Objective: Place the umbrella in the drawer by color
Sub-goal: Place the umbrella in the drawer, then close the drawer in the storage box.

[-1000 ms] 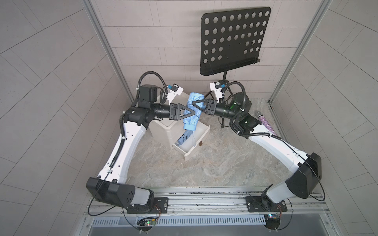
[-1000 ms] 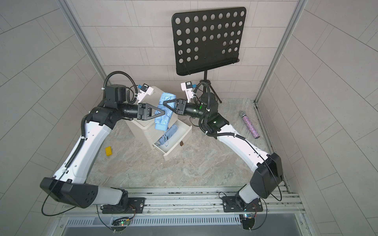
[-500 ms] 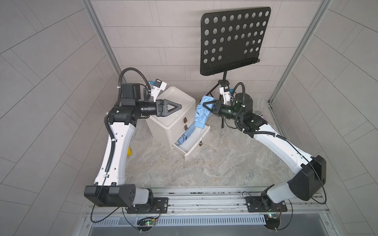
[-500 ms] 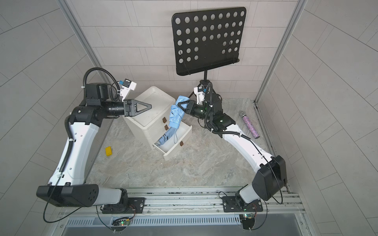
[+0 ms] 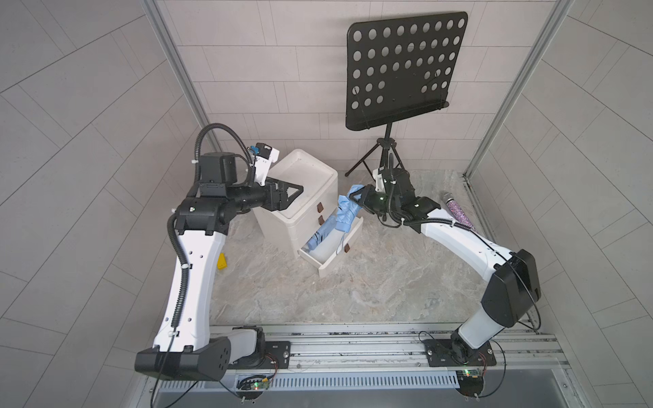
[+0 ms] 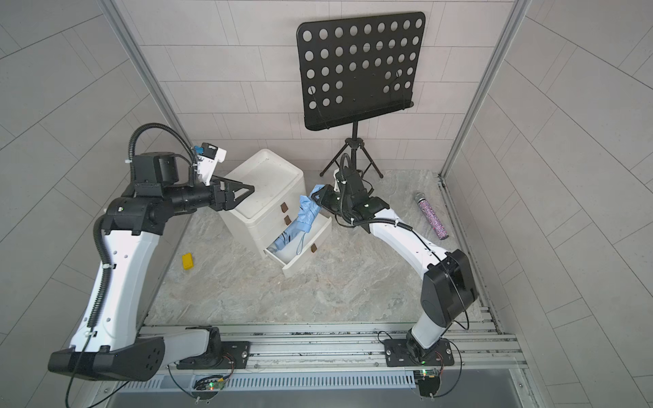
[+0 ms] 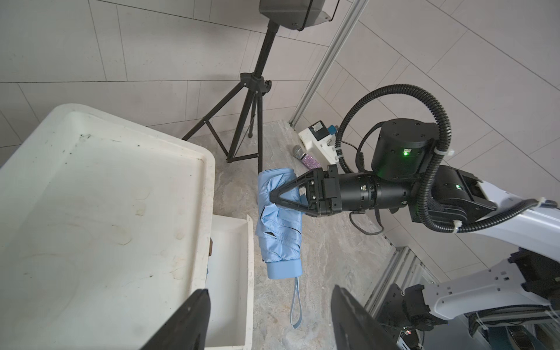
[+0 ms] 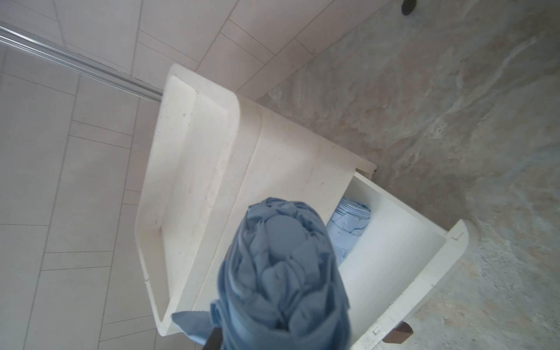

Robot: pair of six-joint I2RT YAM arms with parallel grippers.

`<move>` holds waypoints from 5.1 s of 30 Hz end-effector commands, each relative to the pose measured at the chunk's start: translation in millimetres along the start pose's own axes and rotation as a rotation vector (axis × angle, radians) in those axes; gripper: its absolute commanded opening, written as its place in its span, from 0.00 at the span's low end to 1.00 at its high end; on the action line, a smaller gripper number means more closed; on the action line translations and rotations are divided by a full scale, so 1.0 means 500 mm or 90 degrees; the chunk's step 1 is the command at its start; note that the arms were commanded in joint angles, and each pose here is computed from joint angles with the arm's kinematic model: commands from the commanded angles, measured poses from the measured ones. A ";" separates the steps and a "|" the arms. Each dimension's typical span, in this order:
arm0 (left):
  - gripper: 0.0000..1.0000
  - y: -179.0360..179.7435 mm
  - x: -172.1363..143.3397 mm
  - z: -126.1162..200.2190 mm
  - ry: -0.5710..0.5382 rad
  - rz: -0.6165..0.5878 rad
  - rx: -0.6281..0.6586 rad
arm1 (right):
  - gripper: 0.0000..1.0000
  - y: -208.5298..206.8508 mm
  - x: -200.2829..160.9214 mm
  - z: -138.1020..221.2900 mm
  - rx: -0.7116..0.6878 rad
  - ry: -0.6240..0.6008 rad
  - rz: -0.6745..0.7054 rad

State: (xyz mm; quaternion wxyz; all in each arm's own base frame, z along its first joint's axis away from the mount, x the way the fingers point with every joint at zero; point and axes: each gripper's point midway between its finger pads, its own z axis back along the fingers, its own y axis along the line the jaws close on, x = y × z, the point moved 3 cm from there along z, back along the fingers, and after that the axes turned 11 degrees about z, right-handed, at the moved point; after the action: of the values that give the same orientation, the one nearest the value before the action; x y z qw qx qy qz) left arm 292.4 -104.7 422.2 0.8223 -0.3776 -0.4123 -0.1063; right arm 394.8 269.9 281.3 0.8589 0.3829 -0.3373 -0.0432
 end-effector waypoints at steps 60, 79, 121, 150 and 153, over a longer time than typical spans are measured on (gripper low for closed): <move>0.69 0.051 -0.022 -0.016 -0.033 -0.002 0.050 | 0.61 -0.054 -0.085 -0.164 -0.208 0.052 0.016; 0.70 0.083 -0.015 -0.004 -0.031 0.005 0.093 | 0.43 -0.101 -0.143 -0.038 -0.110 0.020 0.077; 0.74 0.449 0.060 -0.168 0.194 -0.096 0.181 | 0.63 -0.218 -0.252 0.035 -0.073 0.043 0.109; 0.51 0.455 0.031 -0.196 0.218 -0.059 0.124 | 0.45 -0.261 -0.298 -0.054 0.074 0.018 -0.008; 0.48 0.456 0.028 -0.197 0.220 -0.057 0.122 | 0.37 -0.263 -0.299 -0.074 0.086 0.020 -0.024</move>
State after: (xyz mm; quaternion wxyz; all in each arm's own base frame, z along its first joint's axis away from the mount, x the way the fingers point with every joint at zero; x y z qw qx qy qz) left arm 476.4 -7.8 291.6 0.9031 -0.2271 -0.3251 -0.1650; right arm 316.3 241.2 79.2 0.8585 0.4121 -0.3044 -0.0238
